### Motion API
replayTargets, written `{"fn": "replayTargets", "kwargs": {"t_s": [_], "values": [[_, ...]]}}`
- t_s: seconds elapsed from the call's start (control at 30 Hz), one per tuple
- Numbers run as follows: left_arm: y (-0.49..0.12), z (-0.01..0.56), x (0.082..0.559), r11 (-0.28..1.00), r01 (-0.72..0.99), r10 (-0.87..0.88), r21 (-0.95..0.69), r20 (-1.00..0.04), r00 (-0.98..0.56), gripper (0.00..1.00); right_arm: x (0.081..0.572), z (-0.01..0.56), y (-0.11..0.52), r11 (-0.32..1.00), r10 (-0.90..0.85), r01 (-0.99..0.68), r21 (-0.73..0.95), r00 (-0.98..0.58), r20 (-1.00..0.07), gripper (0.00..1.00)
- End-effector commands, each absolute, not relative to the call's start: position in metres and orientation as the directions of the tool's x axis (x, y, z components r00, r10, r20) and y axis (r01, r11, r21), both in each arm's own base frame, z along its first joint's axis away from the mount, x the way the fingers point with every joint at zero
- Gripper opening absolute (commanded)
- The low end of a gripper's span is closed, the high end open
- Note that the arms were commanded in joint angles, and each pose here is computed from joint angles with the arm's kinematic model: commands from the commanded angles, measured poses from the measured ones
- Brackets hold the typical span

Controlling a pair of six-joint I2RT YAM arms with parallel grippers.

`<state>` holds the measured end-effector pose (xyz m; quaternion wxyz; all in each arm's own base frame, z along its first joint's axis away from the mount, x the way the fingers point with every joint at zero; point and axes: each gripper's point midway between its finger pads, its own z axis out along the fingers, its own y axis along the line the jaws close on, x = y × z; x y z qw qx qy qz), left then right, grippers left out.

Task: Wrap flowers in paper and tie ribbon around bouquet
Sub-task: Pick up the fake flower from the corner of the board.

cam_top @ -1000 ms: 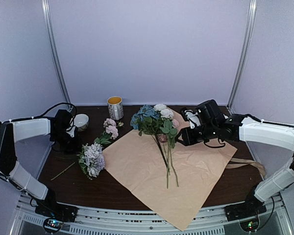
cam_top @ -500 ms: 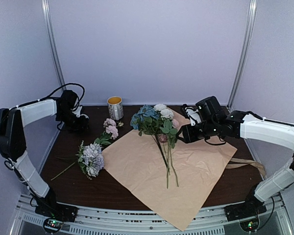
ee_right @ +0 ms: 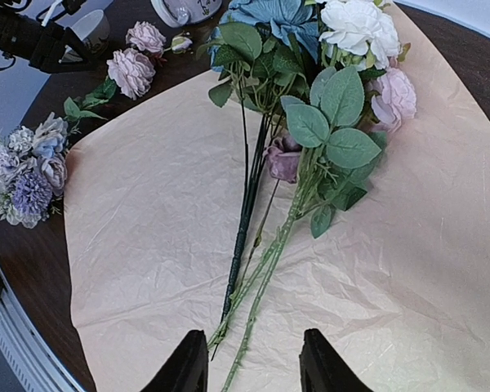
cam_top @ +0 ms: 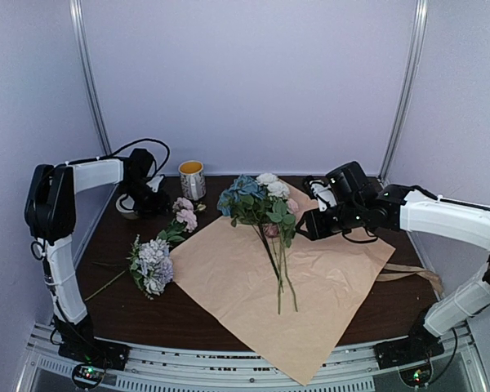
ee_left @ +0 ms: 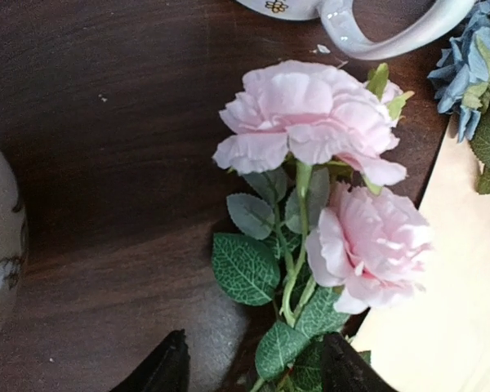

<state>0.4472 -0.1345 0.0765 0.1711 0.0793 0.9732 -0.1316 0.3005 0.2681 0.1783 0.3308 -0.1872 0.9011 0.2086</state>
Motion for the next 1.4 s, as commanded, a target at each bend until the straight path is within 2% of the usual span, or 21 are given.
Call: {"fn": "replayTargets", "kwargs": {"t_s": [0.0,0.1,0.33,0.4,0.47,0.57,0.7,0.93,1.17,1.37], "values": [[-0.141,0.056,0.453,0.945,0.21,0.125,-0.25,-0.316,-0.941,0.55,0.305,0.179,0.262,0.861,-0.196,-0.456,0.224,-0.705,-0.682,0.4],[-0.15,0.046,0.451,0.937,0.214,0.131,-0.276,-0.291,-0.948,0.49,0.306,0.177,0.263,0.861,-0.194,-0.455,0.226,-0.707,-0.68,0.4],[-0.167,0.025,0.445,0.936,0.24,0.175,-0.258,-0.251,-0.952,0.43,0.306,0.167,0.264,0.863,-0.206,-0.452,0.225,-0.721,-0.662,0.4],[-0.168,0.024,0.447,0.935,0.237,0.171,-0.263,-0.252,-0.953,0.38,0.307,0.165,0.265,0.863,-0.208,-0.453,0.225,-0.723,-0.659,0.4],[-0.168,0.026,0.45,0.937,0.237,0.169,-0.255,-0.261,-0.95,0.28,0.307,0.164,0.266,0.862,-0.212,-0.454,0.225,-0.726,-0.654,0.4],[-0.168,0.033,0.454,0.936,0.252,0.178,-0.247,-0.284,-0.942,0.0,0.308,0.166,0.267,0.86,-0.211,-0.457,0.227,-0.723,-0.658,0.4],[-0.167,0.054,0.456,0.93,0.288,0.201,-0.228,-0.338,-0.919,0.0,0.308,0.168,0.265,0.862,-0.208,-0.455,0.223,-0.719,-0.663,0.4],[-0.142,0.131,0.457,0.956,0.277,0.177,-0.096,-0.562,-0.808,0.0,0.308,0.176,0.26,0.866,-0.216,-0.458,0.201,-0.705,-0.675,0.4],[-0.102,0.184,0.444,0.986,0.155,0.159,0.062,-0.635,-0.756,0.0,0.311,0.182,0.254,0.879,-0.213,-0.446,0.172,-0.688,-0.694,0.4],[-0.086,0.282,0.428,0.993,0.091,0.113,0.074,-0.82,-0.561,0.0,0.311,0.198,0.255,0.868,-0.215,-0.468,0.167,-0.657,-0.723,0.4]]}}
